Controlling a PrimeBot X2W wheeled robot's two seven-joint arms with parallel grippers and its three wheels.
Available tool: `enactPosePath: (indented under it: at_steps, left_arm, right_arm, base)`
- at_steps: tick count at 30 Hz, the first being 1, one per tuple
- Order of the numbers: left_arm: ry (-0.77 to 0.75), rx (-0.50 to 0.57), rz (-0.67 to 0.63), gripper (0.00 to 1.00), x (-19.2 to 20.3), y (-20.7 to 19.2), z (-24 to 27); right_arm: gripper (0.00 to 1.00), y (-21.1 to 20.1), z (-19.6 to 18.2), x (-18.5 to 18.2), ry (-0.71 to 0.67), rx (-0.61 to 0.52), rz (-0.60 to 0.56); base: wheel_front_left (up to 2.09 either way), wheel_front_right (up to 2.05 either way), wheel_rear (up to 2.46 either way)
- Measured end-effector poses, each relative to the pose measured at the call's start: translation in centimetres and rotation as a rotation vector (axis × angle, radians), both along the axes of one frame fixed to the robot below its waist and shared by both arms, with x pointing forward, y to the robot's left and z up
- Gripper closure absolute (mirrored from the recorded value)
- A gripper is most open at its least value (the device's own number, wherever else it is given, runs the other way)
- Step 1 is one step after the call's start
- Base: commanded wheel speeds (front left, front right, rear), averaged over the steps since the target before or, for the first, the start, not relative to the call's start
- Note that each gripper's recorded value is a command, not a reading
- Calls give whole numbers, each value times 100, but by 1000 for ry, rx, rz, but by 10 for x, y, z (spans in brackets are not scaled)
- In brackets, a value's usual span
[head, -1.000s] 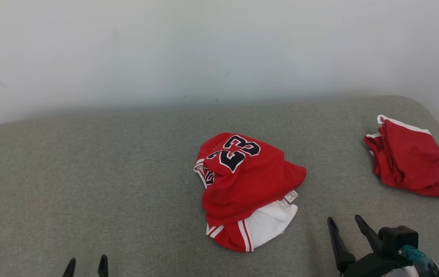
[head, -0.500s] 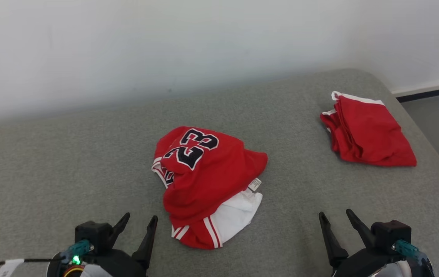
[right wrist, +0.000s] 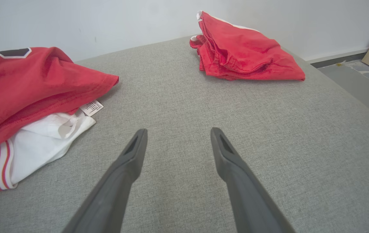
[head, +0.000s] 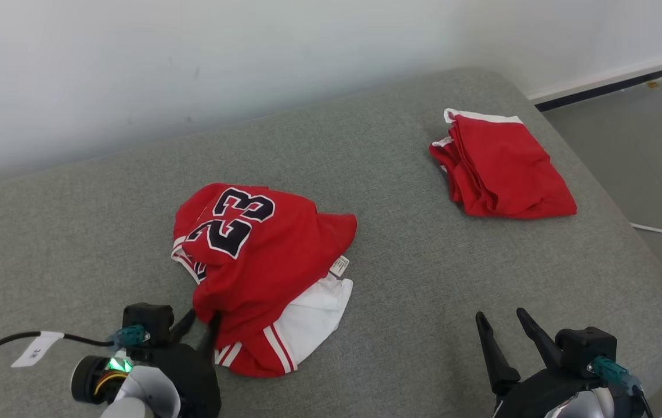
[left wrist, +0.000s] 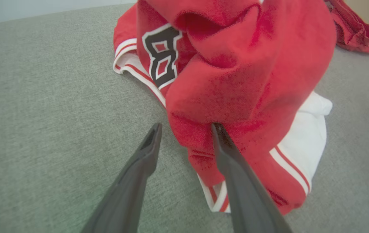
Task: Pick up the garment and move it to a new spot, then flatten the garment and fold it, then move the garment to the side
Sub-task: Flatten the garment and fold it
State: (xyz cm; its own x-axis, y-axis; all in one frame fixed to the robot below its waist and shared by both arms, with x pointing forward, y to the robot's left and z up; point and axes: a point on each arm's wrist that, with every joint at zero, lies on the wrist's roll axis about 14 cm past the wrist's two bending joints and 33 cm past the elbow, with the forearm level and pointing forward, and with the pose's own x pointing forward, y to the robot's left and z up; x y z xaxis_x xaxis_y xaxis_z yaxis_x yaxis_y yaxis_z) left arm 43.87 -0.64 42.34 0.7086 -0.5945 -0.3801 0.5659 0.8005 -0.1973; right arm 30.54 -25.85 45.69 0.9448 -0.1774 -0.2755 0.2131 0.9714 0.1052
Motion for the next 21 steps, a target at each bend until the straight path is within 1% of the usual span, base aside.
enactPosePath:
  at_steps: [3, 9, 15, 18, 21]
  left_arm:
    - [-27, -28, 8, 100, 4, -2, 6]
    - [-176, -126, 51, 100, 22, 0, 48]
    - [-449, -234, 67, 100, 43, 0, 141]
    - [-616, -269, 100, 100, 51, 9, 201]
    - [-781, -280, 112, 100, 49, 17, 262]
  right_arm:
    - [0, -1, -1, 0, 0, 2, -6]
    - [0, 8, -1, 8, -9, 13, 25]
    - [0, 19, 5, 15, -31, 20, 60]
    - [0, 22, 8, 16, -44, 22, 71]
    - [0, 25, 10, 17, -52, 23, 80]
  base:
    - [0, 0, 0]
    - [0, 0, 0]
    - [0, 0, 0]
    - [0, 0, 0]
    - [0, 0, 0]
